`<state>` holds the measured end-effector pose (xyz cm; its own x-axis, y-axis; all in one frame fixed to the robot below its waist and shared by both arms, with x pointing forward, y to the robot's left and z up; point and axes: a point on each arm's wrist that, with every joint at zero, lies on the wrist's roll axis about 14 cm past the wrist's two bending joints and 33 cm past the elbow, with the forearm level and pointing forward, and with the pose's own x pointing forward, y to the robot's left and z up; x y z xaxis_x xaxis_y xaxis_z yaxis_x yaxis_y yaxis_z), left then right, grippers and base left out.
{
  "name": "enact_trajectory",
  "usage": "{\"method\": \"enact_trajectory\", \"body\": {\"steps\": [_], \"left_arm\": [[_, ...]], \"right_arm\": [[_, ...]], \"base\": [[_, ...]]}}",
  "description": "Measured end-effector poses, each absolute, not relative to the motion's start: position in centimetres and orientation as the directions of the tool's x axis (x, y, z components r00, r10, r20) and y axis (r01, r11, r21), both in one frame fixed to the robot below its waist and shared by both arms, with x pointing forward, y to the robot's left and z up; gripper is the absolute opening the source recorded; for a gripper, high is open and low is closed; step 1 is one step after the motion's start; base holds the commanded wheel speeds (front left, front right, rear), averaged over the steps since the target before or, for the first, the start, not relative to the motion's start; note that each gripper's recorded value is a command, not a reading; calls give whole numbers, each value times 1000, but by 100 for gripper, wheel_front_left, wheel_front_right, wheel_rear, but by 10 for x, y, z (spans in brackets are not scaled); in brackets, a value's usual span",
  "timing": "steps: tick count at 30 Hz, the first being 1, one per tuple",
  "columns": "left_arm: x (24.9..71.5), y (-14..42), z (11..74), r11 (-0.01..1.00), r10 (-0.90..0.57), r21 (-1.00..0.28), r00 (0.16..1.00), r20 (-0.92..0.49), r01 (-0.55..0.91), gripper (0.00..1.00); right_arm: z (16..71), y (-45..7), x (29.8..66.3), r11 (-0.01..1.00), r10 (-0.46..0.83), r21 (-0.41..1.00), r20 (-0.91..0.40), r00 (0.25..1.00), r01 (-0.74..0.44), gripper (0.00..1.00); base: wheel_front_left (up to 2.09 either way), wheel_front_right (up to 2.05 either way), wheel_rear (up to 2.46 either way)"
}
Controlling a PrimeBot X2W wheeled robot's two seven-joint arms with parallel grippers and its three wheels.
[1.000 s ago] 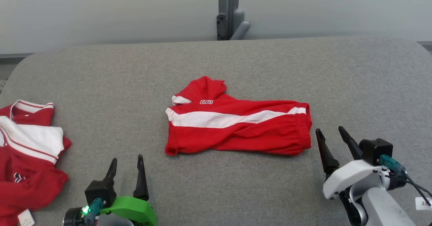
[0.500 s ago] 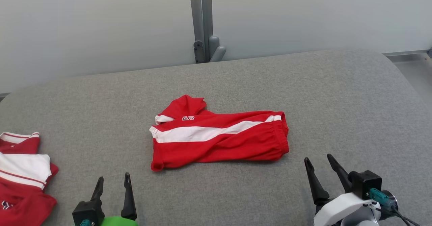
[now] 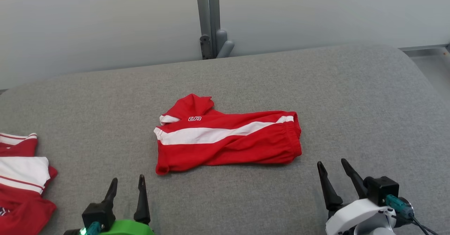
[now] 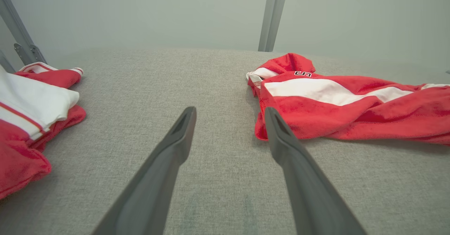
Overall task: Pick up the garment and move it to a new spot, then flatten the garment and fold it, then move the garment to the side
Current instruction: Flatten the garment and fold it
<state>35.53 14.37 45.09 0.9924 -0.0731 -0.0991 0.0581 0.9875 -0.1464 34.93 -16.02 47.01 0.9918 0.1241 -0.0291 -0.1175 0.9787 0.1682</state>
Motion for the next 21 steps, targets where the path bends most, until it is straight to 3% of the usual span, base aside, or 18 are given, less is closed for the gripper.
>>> {"method": "enact_trajectory", "body": {"steps": [12, 21], "left_arm": [[439, 117, 471, 964, -158, -223, 986, -44, 145, 100], [466, 103, 421, 958, -197, -248, 957, -211, 143, 100]], "right_arm": [[490, -147, 406, 966, 159, 202, 32, 987, -162, 100], [473, -143, 421, 961, 167, 226, -6, 986, -162, 100]], "base": [[0, 0, 0], [0, 0, 0]]}}
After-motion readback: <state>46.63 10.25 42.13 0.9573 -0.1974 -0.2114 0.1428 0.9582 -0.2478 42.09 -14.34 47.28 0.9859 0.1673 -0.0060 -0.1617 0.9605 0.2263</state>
